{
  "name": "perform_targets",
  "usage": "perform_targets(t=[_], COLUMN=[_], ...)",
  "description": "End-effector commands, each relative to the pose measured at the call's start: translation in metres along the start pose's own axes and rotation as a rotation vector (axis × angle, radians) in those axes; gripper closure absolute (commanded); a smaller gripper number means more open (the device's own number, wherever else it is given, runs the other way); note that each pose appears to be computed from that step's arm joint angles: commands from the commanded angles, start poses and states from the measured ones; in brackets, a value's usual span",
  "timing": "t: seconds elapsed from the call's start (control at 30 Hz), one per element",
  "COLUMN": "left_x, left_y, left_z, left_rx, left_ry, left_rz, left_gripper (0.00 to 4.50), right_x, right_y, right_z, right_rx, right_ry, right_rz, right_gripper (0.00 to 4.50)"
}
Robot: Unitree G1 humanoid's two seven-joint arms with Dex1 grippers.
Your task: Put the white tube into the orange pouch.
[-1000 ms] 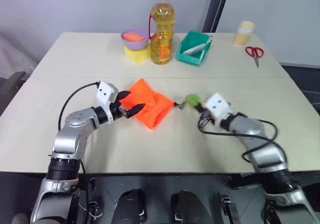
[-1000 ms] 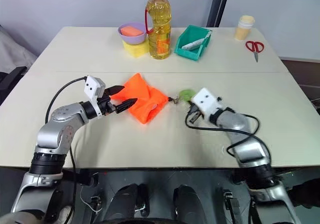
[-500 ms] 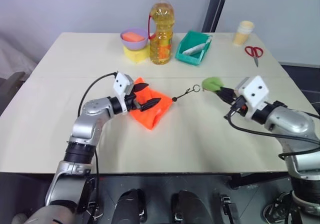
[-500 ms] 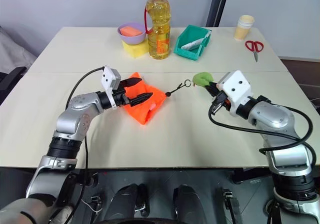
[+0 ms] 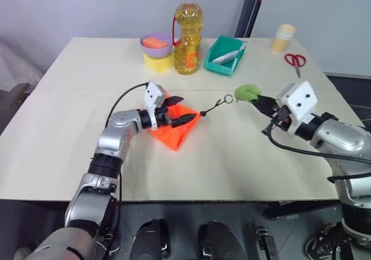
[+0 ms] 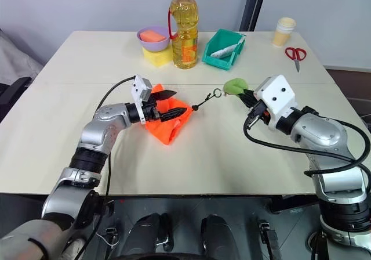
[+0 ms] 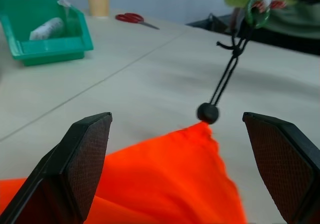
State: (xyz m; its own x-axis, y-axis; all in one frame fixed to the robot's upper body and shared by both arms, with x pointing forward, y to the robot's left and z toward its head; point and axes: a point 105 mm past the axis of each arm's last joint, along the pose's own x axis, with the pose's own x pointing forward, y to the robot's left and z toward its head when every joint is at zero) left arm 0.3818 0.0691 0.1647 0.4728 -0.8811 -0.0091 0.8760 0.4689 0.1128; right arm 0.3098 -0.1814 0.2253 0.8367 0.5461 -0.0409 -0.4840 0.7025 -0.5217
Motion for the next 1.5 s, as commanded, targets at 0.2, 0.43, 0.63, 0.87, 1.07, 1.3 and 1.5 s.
perform_targets(t=[0.2,0.43,0.63,0.87,1.07,1.3,1.5], left_x=[0.002,0.004,0.022,0.045,0.062,0.064,0.065], left_y=[0.003,-0.018,-0.049,-0.056,-0.065,-0.063,-0.064], left_z=[0.010,0.017,0.008,0.003,0.002,-0.003,-0.004], left_rx=[0.202,0.593,0.835,0.781,0.752,0.739,0.737], left_ry=[-0.031,-0.048,-0.044,-0.056,-0.104,-0.109,-0.114], left_rz=[0.063,0.082,0.145,0.313,0.405,0.422,0.419], left_gripper=[0.00,0.00,0.00,0.00,0.00,0.00,0.00], right_x=[-0.013,-0.016,-0.008,-0.005,-0.005,-0.004,-0.005], right_y=[-0.024,-0.024,-0.016,-0.014,-0.013,-0.012,-0.011], right_z=[0.012,0.006,0.008,0.010,0.016,0.018,0.017], right_rx=[0.012,0.051,0.083,0.099,0.103,0.104,0.107], right_ry=[-0.051,-0.043,-0.063,-0.072,-0.083,-0.089,-0.087], right_rz=[-0.122,-0.142,-0.113,-0.089,-0.078,-0.075,-0.074], right_gripper=[4.47,4.47,4.47,4.47,4.47,4.47,4.47])
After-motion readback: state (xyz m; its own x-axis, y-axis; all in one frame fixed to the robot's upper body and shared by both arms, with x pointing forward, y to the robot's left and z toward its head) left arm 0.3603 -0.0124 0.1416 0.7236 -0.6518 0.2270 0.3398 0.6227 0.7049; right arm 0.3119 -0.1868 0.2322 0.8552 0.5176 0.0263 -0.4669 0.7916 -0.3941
